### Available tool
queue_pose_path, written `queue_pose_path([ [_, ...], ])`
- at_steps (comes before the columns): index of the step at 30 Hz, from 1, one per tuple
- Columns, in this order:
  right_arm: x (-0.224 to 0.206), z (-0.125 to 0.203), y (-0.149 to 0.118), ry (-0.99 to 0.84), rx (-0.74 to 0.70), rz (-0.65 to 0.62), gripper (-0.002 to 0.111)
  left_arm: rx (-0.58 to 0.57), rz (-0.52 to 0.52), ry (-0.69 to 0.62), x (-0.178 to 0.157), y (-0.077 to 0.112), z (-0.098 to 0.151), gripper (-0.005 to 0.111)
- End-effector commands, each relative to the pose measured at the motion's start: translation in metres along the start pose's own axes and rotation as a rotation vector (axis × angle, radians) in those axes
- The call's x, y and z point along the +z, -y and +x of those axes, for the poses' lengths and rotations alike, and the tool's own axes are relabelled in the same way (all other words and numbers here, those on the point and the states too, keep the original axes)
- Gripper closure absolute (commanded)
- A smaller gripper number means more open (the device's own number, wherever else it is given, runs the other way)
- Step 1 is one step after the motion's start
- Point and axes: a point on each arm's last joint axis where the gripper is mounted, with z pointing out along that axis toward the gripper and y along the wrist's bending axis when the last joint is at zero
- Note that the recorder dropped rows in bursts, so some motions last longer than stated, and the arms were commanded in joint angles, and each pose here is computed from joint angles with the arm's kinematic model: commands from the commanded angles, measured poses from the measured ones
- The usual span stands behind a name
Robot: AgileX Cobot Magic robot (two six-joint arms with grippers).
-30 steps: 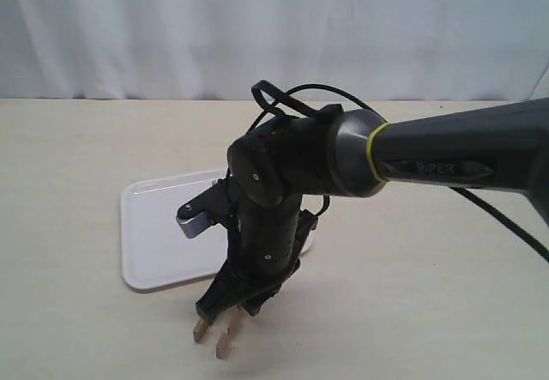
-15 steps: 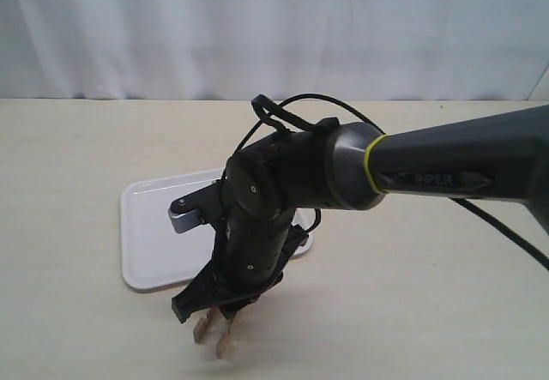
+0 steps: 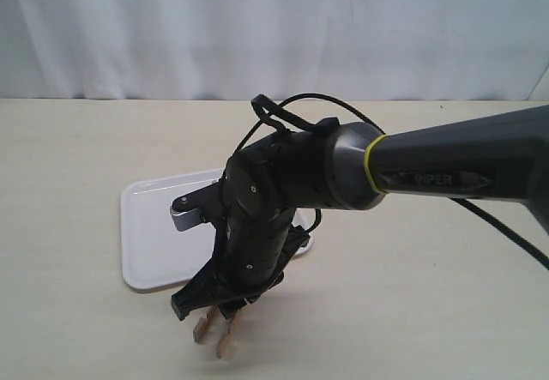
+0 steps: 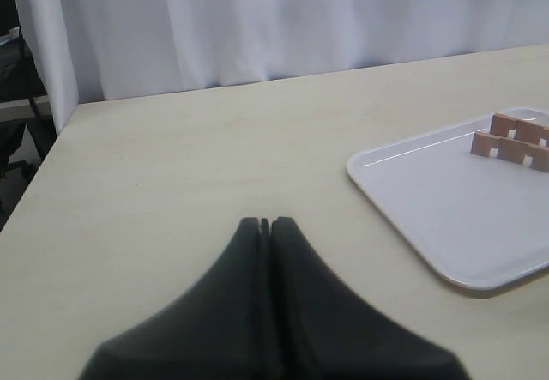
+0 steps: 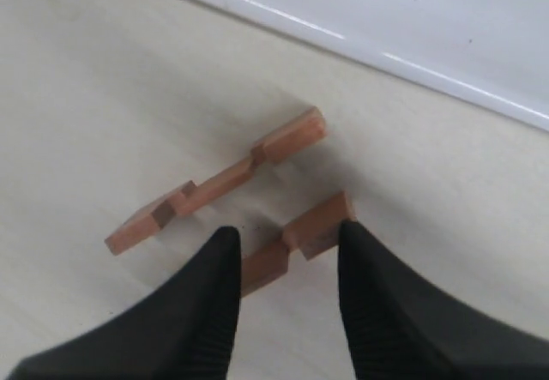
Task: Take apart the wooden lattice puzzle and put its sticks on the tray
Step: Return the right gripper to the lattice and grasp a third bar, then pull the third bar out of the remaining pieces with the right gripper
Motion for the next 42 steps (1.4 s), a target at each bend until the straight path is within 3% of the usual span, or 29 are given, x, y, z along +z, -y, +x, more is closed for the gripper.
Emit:
queue_pose_path([
  [1,-0.005,-0.001,0.001,0.026,-0.010,0.015,0.060,0.003,-0.001,0.009,0.000,0.000,0.000,0.107],
  [4,-0.005,-0.002,0.002,0.027,-0.013,0.022,0.055,0.003,-0.001,0.009,0.000,0.000,0.000,0.107],
  [25,0.008,0.005,0.004,0.033,0.017,0.027,0.055,0.003,-0.001,0.009,0.000,0.000,0.000,0.107],
  [35,0.010,0.010,0.011,-0.029,-0.033,0.088,0.055,0.003,-0.001,0.009,0.000,0.000,0.000,0.107],
  [42,0.012,0.008,0.008,-0.007,0.031,0.060,0.055,0.003,-0.001,0.009,0.000,0.000,0.000,0.107],
])
